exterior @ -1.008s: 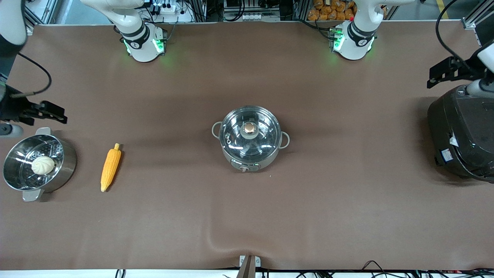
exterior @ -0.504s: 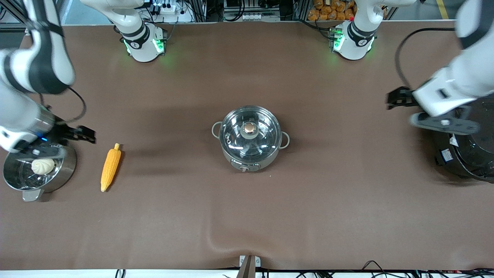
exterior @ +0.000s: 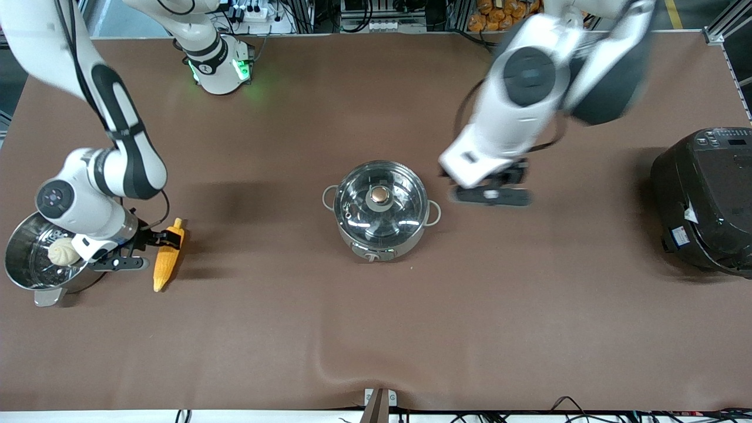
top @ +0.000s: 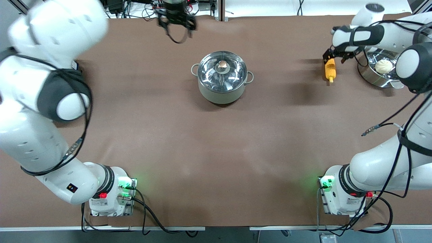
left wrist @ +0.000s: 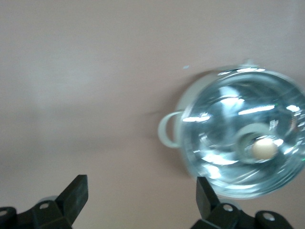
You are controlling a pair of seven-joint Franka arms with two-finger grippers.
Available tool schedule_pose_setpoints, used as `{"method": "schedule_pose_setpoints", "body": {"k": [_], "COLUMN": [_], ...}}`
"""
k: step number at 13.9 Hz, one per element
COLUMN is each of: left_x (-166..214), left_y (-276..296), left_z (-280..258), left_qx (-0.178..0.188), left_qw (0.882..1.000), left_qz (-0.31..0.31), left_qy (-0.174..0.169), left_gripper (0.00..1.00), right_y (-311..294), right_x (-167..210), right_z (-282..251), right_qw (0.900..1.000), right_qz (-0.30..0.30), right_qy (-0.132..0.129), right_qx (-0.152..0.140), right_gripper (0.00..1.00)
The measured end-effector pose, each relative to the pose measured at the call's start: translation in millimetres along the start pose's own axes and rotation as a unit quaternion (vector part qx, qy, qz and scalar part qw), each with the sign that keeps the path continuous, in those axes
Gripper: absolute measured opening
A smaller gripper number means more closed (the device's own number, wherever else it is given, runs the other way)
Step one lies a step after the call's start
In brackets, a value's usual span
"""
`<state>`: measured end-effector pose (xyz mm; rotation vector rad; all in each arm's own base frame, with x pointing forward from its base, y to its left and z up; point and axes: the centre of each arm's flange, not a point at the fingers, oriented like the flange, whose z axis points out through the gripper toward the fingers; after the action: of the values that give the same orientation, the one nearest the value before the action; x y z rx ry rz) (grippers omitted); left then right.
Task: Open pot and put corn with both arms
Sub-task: 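Grasp the corn with the right gripper while the left gripper reaches the lid, then lift the corn with the right gripper while the left gripper grips the lid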
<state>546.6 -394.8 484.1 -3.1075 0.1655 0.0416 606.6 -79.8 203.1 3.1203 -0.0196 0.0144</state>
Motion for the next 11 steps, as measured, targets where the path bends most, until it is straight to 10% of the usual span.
{"method": "schedule_pose_setpoints", "body": {"k": [7,11], "left_x": [-10.1,-13.3], "left_y": [124.2,131.3], "left_z": [96.1,109.2], "left_qx": [-0.044,-0.039], "left_qw": [0.997,0.997], "left_qz": [-0.027,-0.023], "left_qy": [0.063,0.058], "left_gripper": [1.00,1.00], "right_y": [-8.1,-36.8], "right_x": [-1.8,16.8], "right_z": [33.7,4.4], "right_qw": [0.997,0.998], "right_qz": [0.073,0.049], "right_qy": [-0.018,-0.040], "right_qx": [0.004,0.004], "right_gripper": [0.93,0.53]}}
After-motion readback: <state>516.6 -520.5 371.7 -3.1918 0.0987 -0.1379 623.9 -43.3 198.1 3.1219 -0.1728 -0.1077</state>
